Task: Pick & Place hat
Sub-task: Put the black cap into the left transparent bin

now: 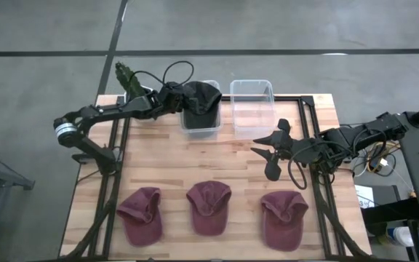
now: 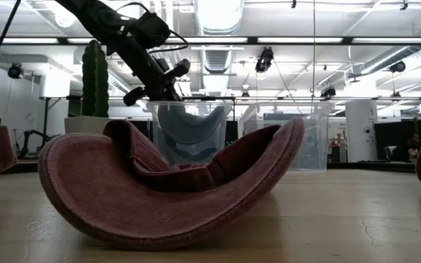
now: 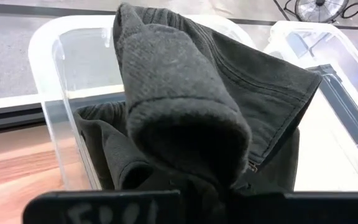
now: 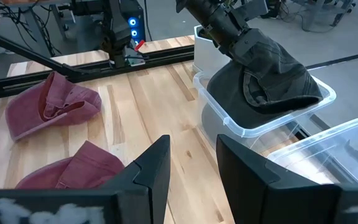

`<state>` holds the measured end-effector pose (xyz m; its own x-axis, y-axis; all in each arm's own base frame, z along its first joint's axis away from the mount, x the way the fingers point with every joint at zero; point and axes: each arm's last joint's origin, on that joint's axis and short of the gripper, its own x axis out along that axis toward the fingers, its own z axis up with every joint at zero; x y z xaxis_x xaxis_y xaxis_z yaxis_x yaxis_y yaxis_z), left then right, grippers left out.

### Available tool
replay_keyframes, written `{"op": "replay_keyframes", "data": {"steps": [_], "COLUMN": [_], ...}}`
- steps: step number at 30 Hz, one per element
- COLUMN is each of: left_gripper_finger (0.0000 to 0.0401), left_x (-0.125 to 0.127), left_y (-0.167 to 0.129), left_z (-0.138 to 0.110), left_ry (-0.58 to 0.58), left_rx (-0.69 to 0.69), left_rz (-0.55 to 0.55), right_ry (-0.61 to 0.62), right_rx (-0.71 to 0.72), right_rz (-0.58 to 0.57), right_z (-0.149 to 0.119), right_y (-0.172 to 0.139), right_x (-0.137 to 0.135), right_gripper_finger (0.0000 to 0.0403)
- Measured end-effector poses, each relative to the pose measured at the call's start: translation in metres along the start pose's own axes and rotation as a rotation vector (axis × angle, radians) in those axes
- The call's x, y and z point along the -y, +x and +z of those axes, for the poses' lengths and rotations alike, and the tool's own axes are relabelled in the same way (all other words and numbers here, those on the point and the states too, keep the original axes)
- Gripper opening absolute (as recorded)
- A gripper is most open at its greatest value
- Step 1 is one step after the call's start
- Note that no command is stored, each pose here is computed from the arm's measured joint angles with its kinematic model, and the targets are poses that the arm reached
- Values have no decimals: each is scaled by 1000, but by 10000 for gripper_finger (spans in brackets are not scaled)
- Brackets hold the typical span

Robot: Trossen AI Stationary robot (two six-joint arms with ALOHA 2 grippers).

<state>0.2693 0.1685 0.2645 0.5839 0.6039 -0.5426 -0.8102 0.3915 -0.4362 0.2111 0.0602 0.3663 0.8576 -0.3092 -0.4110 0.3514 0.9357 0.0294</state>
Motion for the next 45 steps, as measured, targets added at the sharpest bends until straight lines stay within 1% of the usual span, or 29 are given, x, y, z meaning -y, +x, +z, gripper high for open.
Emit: {"op": "replay_keyframes", "data": {"steps": [4, 6, 9, 14, 18, 29, 33, 37, 42, 45], "left_gripper_finger": [31, 42, 73, 137, 165, 170, 170, 170, 170, 170], "left_x": [0, 0, -1, -3, -1, 14, 18, 23, 25, 20], "left_y": [0, 0, 0, 0, -2, -12, -18, -22, -23, -19], "left_z": [0, 0, -2, -3, -2, 21, 28, 35, 34, 26], "left_ry": [6, 7, 12, 41, 91, 244, 271, 273, 275, 281], "left_rx": [0, -2, -15, -41, -48, 2, -10, 1, -8, -67], "left_rz": [0, 2, 13, 21, 9, -20, -6, -13, -34, -34], "right_ry": [0, 0, 0, -3, -3, -2, -3, -3, -8, -9], "right_rx": [0, 0, 0, 0, 0, 0, 0, 0, 0, 0], "right_rz": [0, 0, 0, 0, 0, 0, 0, 0, 0, 0], "right_z": [0, 0, 0, 0, 0, 0, 0, 0, 0, 0], "right_y": [0, 0, 0, 0, 0, 0, 0, 0, 0, 0], "right_x": [0, 0, 0, 0, 0, 0, 0, 0, 0, 0], "right_gripper_finger": [123, 123, 123, 123, 123, 123, 123, 123, 123, 123]}}
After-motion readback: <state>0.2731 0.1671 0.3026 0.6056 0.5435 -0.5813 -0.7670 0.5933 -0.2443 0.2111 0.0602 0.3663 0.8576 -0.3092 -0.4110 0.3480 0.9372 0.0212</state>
